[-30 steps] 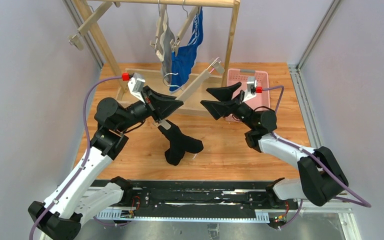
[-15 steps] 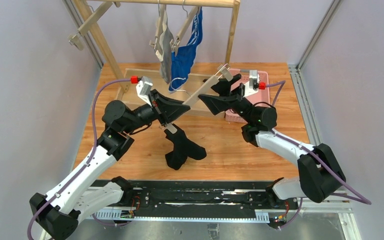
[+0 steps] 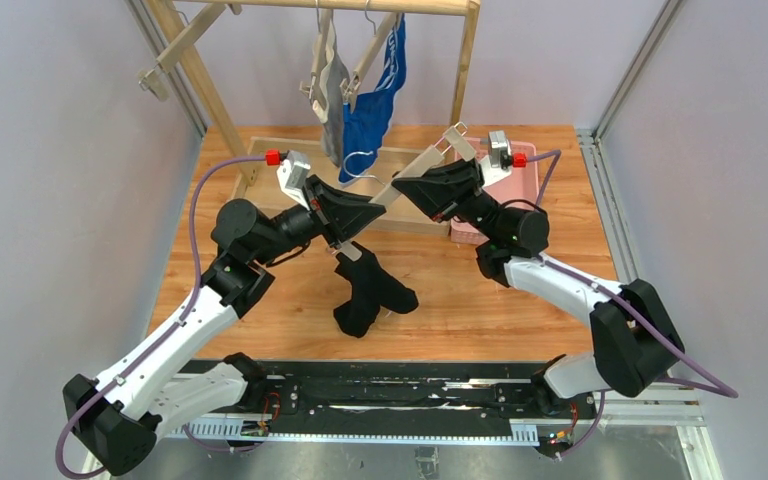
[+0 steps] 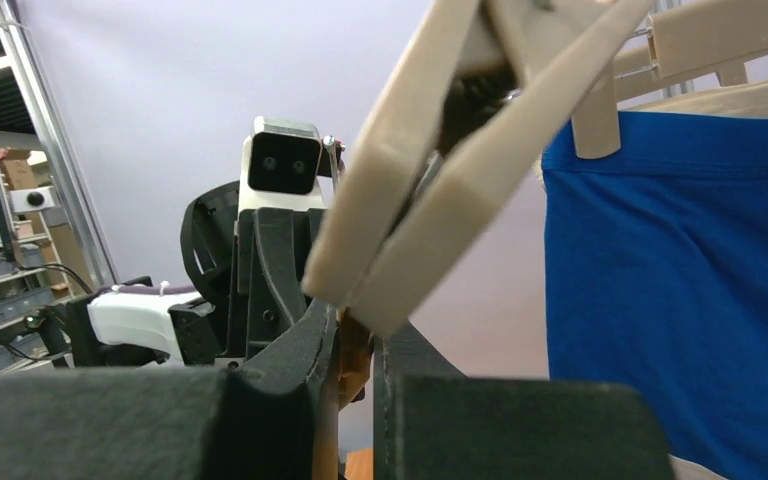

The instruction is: Remove the underwear clipped to the hanger

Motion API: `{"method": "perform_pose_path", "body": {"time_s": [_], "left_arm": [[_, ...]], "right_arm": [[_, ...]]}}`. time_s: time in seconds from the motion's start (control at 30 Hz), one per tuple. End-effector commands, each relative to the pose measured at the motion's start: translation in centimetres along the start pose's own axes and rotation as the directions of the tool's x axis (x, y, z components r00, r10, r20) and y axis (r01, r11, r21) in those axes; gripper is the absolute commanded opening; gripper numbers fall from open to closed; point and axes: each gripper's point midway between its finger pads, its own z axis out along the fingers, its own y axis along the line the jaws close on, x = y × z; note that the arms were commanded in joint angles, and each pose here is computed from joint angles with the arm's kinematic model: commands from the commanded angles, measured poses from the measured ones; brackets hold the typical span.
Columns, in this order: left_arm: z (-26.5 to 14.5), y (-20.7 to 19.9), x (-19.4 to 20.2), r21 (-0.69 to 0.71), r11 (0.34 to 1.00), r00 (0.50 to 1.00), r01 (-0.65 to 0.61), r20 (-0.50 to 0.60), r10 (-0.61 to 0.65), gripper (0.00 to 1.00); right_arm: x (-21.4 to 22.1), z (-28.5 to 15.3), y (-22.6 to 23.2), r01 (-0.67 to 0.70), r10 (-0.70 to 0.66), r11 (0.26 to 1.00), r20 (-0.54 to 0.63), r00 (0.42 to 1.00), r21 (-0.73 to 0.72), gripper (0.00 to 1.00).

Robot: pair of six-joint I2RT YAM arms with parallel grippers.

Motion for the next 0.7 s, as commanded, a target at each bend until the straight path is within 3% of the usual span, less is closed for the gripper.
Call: {"method": "perform_pose_path", "body": {"time_s": [0.0, 0.1, 0.33, 0.67], "left_arm": [[0.2, -1.3, -1.0, 0.041, 0.999, 0.999, -0.019, 0.031, 0.018, 0.00], [0.2, -0.8, -0.6, 0.021, 1.000, 1.000, -0.007, 0.030, 0.006, 0.05], [-0.6, -0.9, 0.5, 0.032, 0.999, 0.999, -0.033, 0.006, 0.033, 0.30], [-3.3, -0.1, 0.3, -0.082, 0.987, 0.991, -0.136, -0.007, 0.136, 0.45]], "right_arm": [[0.3, 0.6, -0.6, 0.046, -0.046, 0.999, -0.001, 0.999, -0.009, 0.01], [0.3, 0.3, -0.8, 0.053, -0.053, 0.999, 0.003, 0.999, 0.002, 0.01], [0.3, 0.2, -0.1, 0.059, -0.059, 0.998, -0.008, 0.998, -0.019, 0.01], [-0.1, -0.1, 1.4, 0.040, -0.041, 0.998, -0.017, 0.999, -0.051, 0.01]]}}
